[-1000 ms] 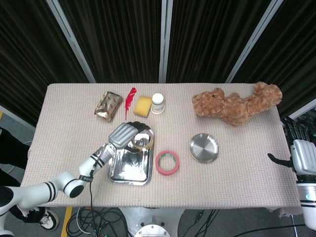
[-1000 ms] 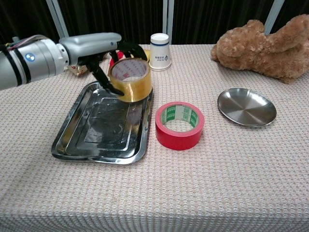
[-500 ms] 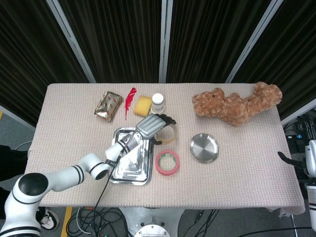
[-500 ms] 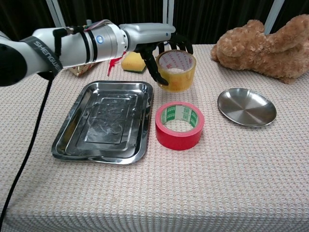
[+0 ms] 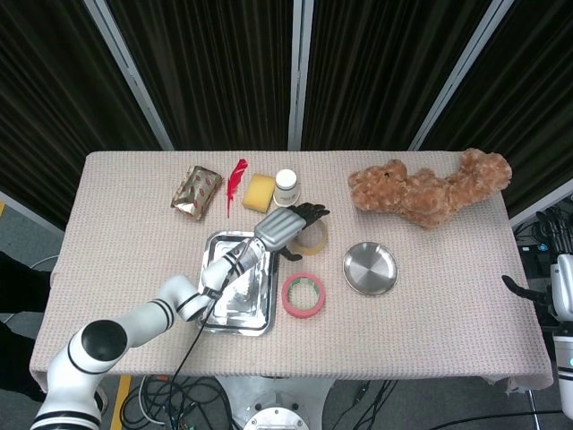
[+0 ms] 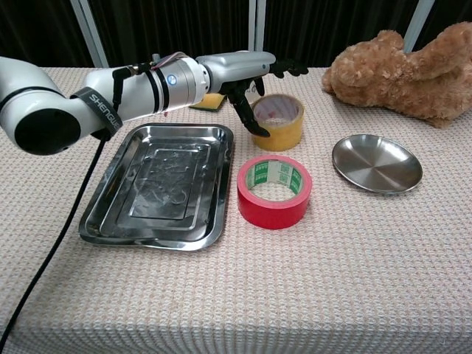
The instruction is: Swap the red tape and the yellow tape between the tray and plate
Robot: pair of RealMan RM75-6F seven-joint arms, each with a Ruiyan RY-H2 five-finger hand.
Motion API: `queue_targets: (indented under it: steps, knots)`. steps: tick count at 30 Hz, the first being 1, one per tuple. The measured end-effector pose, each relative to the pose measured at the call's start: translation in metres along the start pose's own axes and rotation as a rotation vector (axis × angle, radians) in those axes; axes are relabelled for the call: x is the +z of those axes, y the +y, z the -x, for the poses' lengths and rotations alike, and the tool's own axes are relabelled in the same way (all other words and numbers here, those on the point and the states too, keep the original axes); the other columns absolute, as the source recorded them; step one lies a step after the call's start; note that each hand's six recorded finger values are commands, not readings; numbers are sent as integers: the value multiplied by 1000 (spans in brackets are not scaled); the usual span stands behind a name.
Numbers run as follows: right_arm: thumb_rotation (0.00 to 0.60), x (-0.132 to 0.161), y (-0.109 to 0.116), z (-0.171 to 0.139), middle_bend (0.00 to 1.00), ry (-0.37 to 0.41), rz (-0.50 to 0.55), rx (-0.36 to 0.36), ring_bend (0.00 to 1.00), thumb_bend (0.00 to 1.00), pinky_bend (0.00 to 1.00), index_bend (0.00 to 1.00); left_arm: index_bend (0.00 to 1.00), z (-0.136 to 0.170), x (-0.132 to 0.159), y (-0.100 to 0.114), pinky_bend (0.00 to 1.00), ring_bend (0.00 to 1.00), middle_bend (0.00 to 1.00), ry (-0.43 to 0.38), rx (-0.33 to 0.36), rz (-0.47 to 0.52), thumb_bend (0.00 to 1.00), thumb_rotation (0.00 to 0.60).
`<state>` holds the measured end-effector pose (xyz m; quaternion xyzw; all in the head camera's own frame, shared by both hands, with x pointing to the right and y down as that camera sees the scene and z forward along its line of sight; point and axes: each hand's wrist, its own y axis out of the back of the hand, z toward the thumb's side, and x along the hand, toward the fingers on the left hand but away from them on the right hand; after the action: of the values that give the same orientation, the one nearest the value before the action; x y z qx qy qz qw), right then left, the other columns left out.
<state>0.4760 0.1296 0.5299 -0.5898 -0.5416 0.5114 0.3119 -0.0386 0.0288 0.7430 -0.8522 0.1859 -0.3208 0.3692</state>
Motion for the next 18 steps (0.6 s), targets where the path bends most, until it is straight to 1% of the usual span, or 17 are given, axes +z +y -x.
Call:
queue_targets:
  steps: [5,9,14,18]
  knots:
    - [600,0,0,1,0,0,-3,-2,0,59,0,0,7,7,-5,-2,232,49,3,-1,-13,-17,95,600]
    - [600,-1,0,1,0,-2,-1,-2,0,58,0,0,7,20,-9,-3,227,49,37,0,-15,-3,95,600]
    - [600,-4,0,2,0,-4,4,-1,0,59,0,0,11,53,-8,1,209,49,62,-14,-26,36,90,600]
    - [600,-2,0,3,0,0,13,-1,0,59,0,0,14,86,4,5,190,43,63,-37,-43,54,67,600]
